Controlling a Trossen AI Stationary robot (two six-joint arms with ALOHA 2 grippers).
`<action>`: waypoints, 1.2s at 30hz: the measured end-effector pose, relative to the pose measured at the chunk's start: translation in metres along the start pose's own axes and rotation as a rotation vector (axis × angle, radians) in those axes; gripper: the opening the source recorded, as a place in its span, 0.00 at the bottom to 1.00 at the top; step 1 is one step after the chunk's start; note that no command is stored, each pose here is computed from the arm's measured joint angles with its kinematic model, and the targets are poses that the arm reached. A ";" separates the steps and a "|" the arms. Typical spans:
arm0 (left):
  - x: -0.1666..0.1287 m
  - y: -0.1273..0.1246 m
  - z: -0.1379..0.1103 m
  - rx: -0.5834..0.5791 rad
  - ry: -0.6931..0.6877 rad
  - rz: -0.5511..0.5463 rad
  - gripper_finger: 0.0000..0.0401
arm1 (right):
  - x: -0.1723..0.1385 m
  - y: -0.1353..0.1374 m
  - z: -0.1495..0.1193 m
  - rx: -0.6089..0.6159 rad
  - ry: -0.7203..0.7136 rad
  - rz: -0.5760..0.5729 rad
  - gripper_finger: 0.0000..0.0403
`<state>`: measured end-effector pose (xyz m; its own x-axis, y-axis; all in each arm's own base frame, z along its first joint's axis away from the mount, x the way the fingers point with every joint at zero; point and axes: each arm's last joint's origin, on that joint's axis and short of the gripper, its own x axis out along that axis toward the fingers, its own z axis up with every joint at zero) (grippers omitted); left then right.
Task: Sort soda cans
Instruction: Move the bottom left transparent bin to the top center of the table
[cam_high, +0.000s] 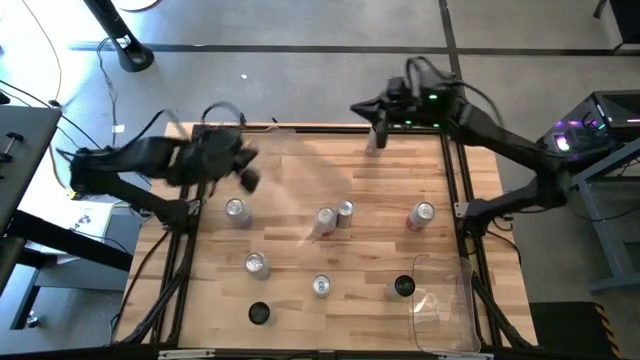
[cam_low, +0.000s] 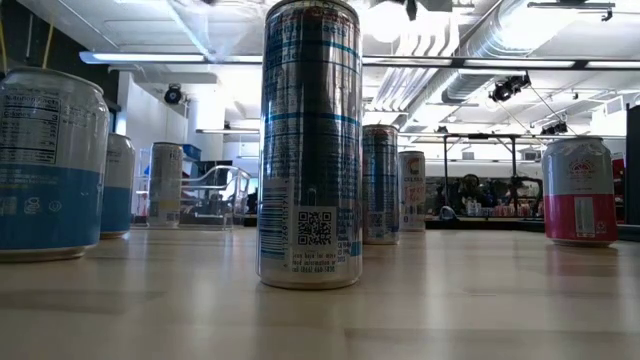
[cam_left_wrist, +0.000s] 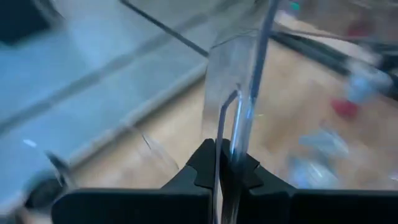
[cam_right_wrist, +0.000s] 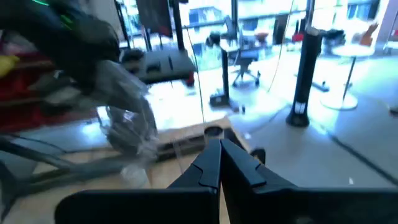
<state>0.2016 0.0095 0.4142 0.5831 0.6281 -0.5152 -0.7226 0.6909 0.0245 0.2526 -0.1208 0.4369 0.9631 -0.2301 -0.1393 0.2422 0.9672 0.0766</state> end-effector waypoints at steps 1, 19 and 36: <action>0.011 0.001 0.008 -0.001 -0.035 0.027 0.00 | -0.008 0.002 0.004 -0.003 -0.014 -0.001 0.00; 0.192 0.016 0.031 -0.386 0.036 0.069 0.00 | -0.066 0.018 0.011 -0.074 0.033 -0.032 0.00; 0.246 0.012 -0.036 -0.487 0.327 0.044 0.00 | -0.066 0.014 0.012 -0.043 0.015 -0.162 0.00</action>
<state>0.3232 0.1591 0.2567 0.4596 0.4558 -0.7622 -0.8760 0.3739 -0.3047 0.1941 -0.0938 0.4589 0.9099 -0.3822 -0.1615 0.3887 0.9213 0.0096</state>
